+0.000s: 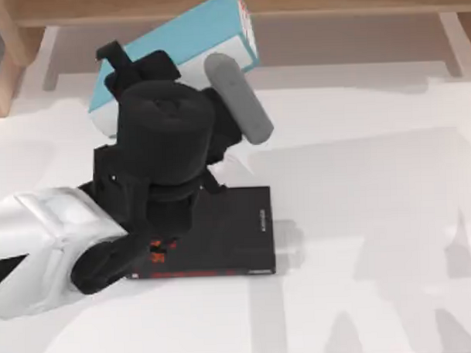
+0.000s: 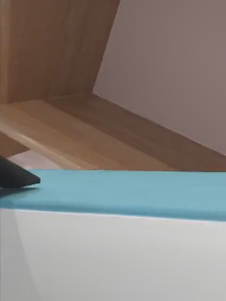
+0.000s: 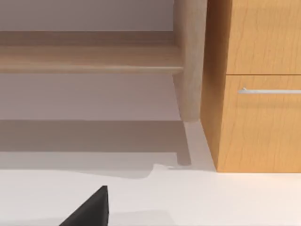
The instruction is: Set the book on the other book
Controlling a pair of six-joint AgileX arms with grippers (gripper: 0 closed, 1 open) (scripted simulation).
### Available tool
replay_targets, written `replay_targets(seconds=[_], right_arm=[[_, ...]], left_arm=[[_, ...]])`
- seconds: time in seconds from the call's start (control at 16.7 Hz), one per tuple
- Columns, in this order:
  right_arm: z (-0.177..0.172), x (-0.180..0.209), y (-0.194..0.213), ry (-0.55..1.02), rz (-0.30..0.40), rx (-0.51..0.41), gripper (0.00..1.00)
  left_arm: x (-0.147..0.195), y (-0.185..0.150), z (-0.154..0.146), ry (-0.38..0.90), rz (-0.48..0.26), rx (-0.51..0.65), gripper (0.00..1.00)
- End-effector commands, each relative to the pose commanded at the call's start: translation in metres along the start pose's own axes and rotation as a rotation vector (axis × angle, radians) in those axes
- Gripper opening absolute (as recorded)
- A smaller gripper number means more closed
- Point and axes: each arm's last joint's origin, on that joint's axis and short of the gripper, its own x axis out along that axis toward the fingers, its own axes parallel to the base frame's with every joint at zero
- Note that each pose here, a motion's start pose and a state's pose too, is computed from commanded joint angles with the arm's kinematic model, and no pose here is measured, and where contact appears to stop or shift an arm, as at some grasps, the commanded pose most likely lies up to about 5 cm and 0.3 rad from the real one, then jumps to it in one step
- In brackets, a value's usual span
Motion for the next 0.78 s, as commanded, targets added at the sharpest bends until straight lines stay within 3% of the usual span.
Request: replay_targets(seconds=[0.18, 0.3, 0.78], right_arm=[[0.0, 0.0, 0.0, 0.0, 0.0, 0.0, 1.0], [0.0, 0.0, 0.0, 0.0, 0.0, 0.0, 1.0], [0.0, 0.0, 0.0, 0.0, 0.0, 0.0, 1.0]], left_arm=[[-0.02, -0.074, -0.019, 0.038, -0.181, 0.276, 0.0], [-0.029, -0.102, -0.033, 0.061, -0.249, 0.4, 0.0], [-0.03, -0.109, -0.038, 0.073, -0.265, 0.435, 0.0]])
